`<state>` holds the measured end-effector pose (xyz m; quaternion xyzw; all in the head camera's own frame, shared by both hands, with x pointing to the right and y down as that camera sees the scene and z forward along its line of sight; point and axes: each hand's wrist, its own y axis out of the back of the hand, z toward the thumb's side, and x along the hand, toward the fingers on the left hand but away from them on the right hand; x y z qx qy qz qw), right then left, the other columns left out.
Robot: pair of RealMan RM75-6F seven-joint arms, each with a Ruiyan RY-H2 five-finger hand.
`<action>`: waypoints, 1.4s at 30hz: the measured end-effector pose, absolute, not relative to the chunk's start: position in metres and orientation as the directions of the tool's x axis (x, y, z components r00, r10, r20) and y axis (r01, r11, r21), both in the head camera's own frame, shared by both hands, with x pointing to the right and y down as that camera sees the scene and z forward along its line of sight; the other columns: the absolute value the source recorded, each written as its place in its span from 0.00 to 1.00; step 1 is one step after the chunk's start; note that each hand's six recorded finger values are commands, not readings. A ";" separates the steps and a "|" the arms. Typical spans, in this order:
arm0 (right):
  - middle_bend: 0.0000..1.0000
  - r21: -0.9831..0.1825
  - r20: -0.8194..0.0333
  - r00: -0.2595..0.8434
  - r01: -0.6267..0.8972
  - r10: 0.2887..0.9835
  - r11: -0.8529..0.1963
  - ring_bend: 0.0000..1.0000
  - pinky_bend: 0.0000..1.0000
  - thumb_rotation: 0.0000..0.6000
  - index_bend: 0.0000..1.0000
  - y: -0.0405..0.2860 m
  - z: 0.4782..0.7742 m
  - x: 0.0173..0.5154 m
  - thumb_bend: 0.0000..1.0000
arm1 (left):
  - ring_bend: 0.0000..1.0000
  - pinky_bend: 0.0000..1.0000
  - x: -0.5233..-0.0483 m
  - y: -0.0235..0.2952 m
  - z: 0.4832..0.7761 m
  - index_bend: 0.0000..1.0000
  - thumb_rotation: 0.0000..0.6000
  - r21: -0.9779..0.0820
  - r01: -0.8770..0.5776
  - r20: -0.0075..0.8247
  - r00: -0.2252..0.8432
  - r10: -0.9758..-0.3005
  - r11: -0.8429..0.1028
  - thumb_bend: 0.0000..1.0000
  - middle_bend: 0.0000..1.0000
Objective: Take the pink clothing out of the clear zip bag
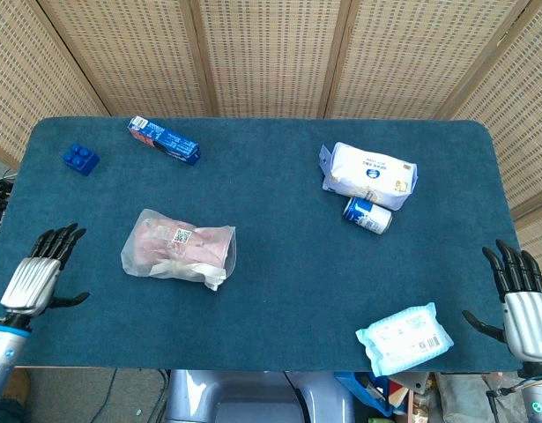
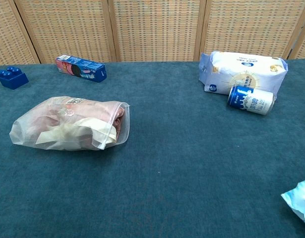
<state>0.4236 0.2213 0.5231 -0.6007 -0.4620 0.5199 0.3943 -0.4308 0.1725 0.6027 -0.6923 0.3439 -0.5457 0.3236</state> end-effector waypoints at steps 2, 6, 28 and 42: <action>0.00 -0.955 -0.260 0.029 0.142 0.965 -0.261 0.00 0.00 1.00 0.00 0.221 0.523 0.424 0.00 | 0.00 0.00 -0.421 0.161 0.612 0.00 1.00 -0.805 -0.113 0.556 0.201 -0.807 -0.582 0.14 0.00; 0.00 -0.956 -0.258 0.020 0.139 0.966 -0.258 0.00 0.00 1.00 0.00 0.220 0.523 0.426 0.00 | 0.00 0.00 -0.401 0.144 0.629 0.00 1.00 -0.773 -0.068 0.600 0.249 -0.761 -0.631 0.14 0.00; 0.00 -0.956 -0.247 -0.017 0.165 0.969 -0.241 0.00 0.00 1.00 0.00 0.219 0.518 0.439 0.00 | 0.00 0.07 -0.316 0.111 0.714 0.00 1.00 -0.641 0.086 0.748 0.292 -0.596 -0.763 0.14 0.00; 0.00 -0.954 -0.260 -0.011 0.157 0.966 -0.255 0.00 0.00 1.00 0.00 0.219 0.522 0.436 0.00 | 0.49 0.54 -0.289 0.115 0.735 0.43 1.00 -0.691 -0.007 0.689 0.297 -0.661 -0.723 0.14 0.54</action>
